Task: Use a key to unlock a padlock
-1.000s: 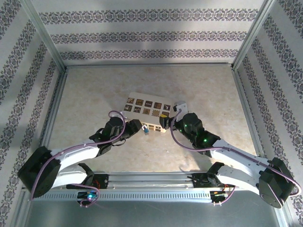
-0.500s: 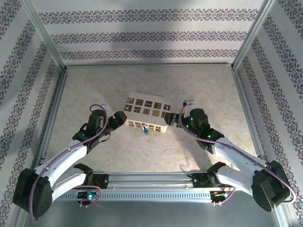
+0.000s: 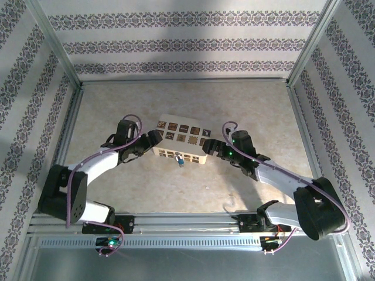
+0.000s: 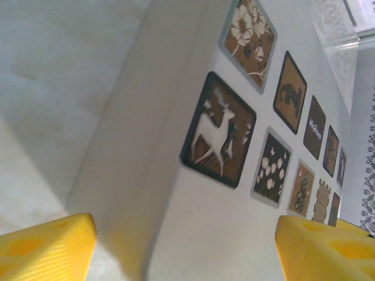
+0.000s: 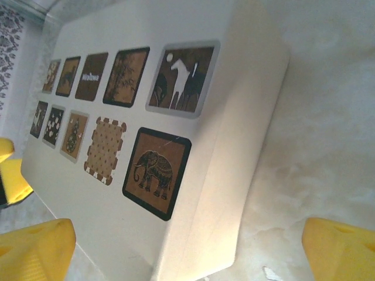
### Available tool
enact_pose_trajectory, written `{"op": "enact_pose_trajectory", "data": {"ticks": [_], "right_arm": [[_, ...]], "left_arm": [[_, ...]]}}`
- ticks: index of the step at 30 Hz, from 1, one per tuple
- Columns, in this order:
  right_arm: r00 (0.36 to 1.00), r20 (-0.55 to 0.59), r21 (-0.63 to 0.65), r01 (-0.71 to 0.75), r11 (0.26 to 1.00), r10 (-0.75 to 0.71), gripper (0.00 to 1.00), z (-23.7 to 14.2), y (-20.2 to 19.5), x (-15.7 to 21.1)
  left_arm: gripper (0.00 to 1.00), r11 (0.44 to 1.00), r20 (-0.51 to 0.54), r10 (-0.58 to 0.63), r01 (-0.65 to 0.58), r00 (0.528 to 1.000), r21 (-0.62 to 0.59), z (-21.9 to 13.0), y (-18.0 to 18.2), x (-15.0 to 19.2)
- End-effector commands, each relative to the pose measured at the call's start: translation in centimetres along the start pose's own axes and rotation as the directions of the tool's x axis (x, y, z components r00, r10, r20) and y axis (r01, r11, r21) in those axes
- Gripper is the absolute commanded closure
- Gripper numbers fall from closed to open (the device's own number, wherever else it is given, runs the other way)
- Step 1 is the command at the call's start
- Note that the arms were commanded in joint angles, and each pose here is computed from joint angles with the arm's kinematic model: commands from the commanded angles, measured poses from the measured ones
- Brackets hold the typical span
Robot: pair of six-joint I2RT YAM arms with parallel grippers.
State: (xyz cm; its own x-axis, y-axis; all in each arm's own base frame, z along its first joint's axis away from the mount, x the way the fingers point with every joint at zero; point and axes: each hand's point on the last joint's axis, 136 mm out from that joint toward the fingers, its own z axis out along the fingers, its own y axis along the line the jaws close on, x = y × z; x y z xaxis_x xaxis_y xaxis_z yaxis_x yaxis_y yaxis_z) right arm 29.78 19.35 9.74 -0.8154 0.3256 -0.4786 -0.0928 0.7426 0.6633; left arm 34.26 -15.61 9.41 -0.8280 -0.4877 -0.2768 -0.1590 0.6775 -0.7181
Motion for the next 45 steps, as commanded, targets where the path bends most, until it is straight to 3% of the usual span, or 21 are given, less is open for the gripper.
{"op": "enact_pose_trajectory", "data": {"ticks": [1,10,18,23,28,32,37,45], "right_arm": [[0.999,-0.034,-0.104,-0.023,0.994,0.020,0.02,0.9,2.9,-0.8],[0.995,-0.074,-0.164,0.058,0.985,-0.071,0.05,3.2,6.6,-2.0],[0.987,-0.087,-0.205,0.114,0.972,-0.134,0.05,6.0,7.9,-3.6],[0.989,-0.024,-0.131,0.139,0.982,-0.143,0.05,6.2,6.4,-5.1],[0.989,0.044,-0.065,0.147,0.987,-0.144,0.05,3.5,4.4,-5.6],[0.986,0.070,-0.042,0.155,0.987,-0.152,0.05,0.7,3.1,-4.7],[0.989,0.066,-0.103,0.141,0.985,-0.135,0.10,-1.8,3.1,-2.2],[0.986,-0.015,-0.200,0.157,0.967,-0.164,0.23,-0.8,5.7,2.8]], "left_arm": [[0.23,0.993,-0.018,0.050,-0.047,0.999,0.106,0.4,-2.5,-0.7],[0.28,0.984,-0.079,0.052,-0.038,0.995,0.175,0.7,-3.9,2.1],[0.28,0.982,-0.065,0.042,-0.030,0.997,0.187,-0.8,-4.2,3.7],[0.26,0.989,-0.037,0.044,-0.038,0.998,0.142,-1.7,-3.0,4.0],[0.24,0.994,0.023,0.052,-0.054,0.998,0.094,-3.1,-2.1,3.4],[0.23,0.995,0.083,0.061,-0.067,0.995,0.069,-4.7,-1.9,2.4],[0.22,0.994,0.113,0.068,-0.076,0.991,0.073,-5.7,-2.3,1.5],[0.22,0.995,0.102,0.054,-0.062,0.993,0.076,-4.6,-1.8,0.4]]}}
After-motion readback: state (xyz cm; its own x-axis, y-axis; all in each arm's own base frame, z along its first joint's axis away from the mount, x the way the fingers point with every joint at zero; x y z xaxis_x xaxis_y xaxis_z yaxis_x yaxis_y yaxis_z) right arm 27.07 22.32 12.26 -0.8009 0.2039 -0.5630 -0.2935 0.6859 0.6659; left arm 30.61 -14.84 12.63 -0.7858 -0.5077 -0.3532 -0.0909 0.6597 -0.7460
